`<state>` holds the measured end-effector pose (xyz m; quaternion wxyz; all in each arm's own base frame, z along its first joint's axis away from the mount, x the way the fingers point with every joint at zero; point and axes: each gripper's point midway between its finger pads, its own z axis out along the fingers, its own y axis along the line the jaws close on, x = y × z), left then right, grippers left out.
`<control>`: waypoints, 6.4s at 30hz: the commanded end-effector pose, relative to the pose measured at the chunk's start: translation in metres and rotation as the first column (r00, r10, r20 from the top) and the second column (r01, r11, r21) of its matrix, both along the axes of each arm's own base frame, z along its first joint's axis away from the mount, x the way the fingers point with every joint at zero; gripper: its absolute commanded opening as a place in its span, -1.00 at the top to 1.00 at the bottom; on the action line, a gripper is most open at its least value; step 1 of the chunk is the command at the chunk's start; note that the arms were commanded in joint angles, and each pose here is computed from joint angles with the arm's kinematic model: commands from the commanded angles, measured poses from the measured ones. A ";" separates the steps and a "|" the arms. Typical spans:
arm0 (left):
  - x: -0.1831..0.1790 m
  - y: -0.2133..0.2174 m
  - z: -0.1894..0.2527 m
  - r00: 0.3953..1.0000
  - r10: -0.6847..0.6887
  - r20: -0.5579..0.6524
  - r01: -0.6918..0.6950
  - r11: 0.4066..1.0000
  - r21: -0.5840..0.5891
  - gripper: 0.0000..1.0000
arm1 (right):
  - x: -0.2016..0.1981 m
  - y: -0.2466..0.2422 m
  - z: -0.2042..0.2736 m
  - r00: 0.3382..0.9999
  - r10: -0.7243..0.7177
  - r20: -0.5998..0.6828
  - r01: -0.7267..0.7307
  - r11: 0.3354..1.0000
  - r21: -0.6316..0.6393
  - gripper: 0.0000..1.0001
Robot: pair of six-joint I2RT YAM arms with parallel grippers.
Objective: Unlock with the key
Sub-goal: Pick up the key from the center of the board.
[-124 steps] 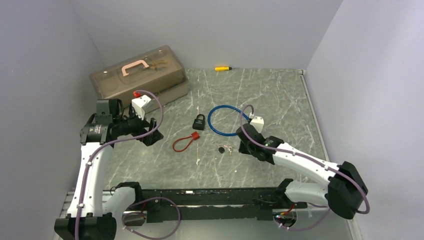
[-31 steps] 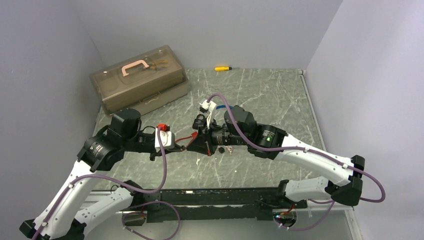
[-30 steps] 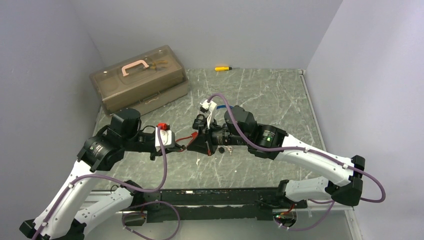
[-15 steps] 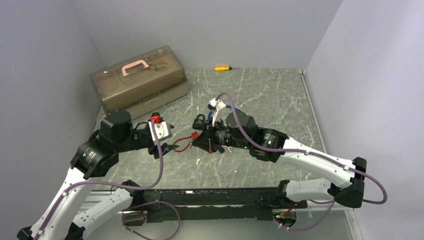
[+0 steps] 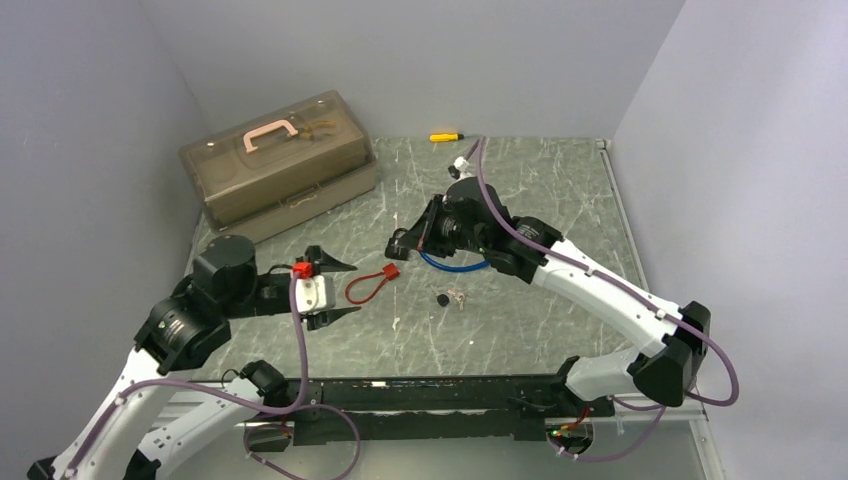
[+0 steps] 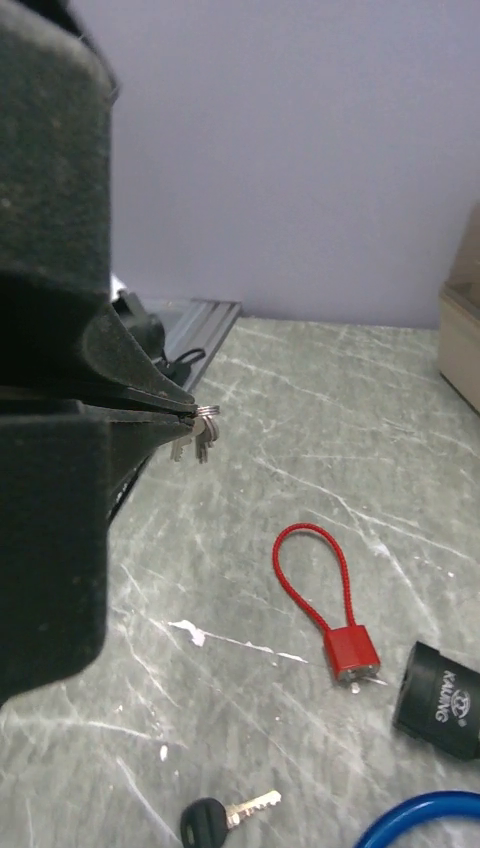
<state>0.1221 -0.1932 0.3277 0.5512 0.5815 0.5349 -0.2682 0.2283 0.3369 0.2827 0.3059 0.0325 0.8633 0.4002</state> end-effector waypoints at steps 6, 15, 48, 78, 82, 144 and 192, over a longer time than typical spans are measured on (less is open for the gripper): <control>0.023 -0.024 -0.051 0.999 0.011 0.042 -0.014 0.997 0.073 -0.18 | 0.005 0.018 0.006 0.968 0.011 -0.249 0.066 0.952 0.299 1.00; 0.056 -0.033 -0.065 0.981 0.188 -0.039 -0.187 0.982 0.015 0.01 | 0.006 0.019 0.002 0.946 0.002 -0.324 0.155 0.875 0.458 1.00; 0.076 -0.038 -0.052 0.974 0.226 0.027 -0.226 0.974 -0.006 0.47 | -0.014 0.037 0.022 0.954 0.102 -0.282 0.071 0.838 0.541 1.00; 0.077 -0.002 -0.049 0.938 0.304 0.169 -0.317 0.947 0.059 0.02 | -0.026 0.037 0.037 0.962 0.148 -0.228 0.004 0.832 0.555 1.00; 0.079 -0.005 -0.045 0.937 0.303 0.175 -0.314 0.949 0.036 0.09 | -0.024 0.036 0.041 0.964 0.134 -0.230 0.024 0.817 0.576 1.00; -0.011 -0.024 -0.047 0.985 -0.094 -0.143 0.117 0.980 0.163 1.00 | -0.025 -0.017 0.068 0.929 0.357 0.099 -0.370 0.914 0.166 0.08; -0.070 0.001 -0.055 0.739 -0.069 -0.670 0.417 0.828 0.375 1.00 | -0.170 0.040 0.053 0.310 0.556 0.771 -0.735 0.655 -0.177 -0.15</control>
